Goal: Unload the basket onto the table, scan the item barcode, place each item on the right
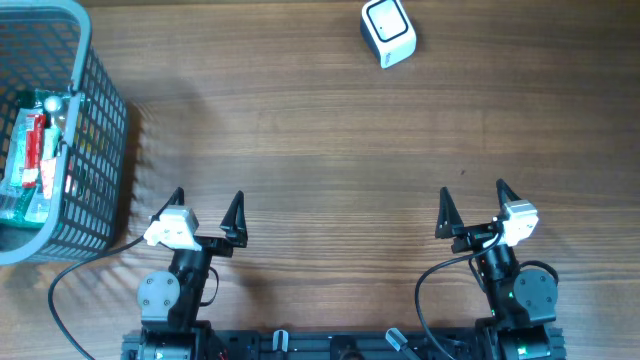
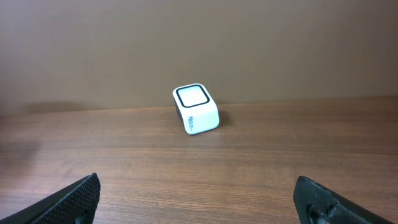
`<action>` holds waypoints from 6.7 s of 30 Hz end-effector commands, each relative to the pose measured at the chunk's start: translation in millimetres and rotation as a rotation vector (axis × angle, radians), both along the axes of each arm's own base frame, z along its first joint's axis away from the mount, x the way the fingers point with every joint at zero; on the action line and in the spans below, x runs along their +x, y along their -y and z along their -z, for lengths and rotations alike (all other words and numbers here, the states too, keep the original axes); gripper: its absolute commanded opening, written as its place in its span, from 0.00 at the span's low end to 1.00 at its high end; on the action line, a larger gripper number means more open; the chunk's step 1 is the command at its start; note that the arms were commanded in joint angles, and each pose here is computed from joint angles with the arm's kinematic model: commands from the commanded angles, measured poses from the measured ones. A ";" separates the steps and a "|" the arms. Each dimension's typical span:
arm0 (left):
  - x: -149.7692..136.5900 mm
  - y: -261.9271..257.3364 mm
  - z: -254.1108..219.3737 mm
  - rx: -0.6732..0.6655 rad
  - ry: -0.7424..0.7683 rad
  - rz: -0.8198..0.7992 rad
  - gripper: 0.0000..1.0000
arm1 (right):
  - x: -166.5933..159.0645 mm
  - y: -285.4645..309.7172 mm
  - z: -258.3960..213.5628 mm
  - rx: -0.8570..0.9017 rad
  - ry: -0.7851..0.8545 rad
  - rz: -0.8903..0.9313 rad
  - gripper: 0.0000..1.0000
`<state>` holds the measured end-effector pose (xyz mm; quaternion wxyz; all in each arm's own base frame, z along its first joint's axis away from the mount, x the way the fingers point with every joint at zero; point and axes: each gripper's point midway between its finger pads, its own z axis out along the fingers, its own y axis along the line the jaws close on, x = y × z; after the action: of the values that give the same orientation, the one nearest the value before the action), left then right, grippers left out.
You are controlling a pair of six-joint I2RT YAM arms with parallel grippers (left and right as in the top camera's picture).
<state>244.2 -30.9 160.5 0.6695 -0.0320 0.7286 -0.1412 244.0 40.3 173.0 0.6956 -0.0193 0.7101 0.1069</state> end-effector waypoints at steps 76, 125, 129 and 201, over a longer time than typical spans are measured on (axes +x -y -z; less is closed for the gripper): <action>-0.2 0.3 2.2 0.023 -0.001 0.002 1.00 | -0.1 -0.5 -0.1 -0.017 0.005 -0.005 1.00; -0.2 0.3 1.6 0.022 0.002 0.002 1.00 | -0.1 -0.5 -0.1 -0.017 0.005 -0.005 1.00; -0.2 0.3 1.7 0.022 0.001 0.002 1.00 | -0.1 -0.5 -0.1 -0.017 0.005 -0.005 1.00; 112.1 -155.4 -256.8 0.052 -0.403 -0.455 1.00 | -0.1 -0.5 -0.1 -0.017 0.005 -0.005 1.00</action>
<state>359.2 65.9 406.1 0.5084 -0.1496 0.8479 -0.0149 244.1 40.3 172.7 0.6951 -0.0193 0.7107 0.1069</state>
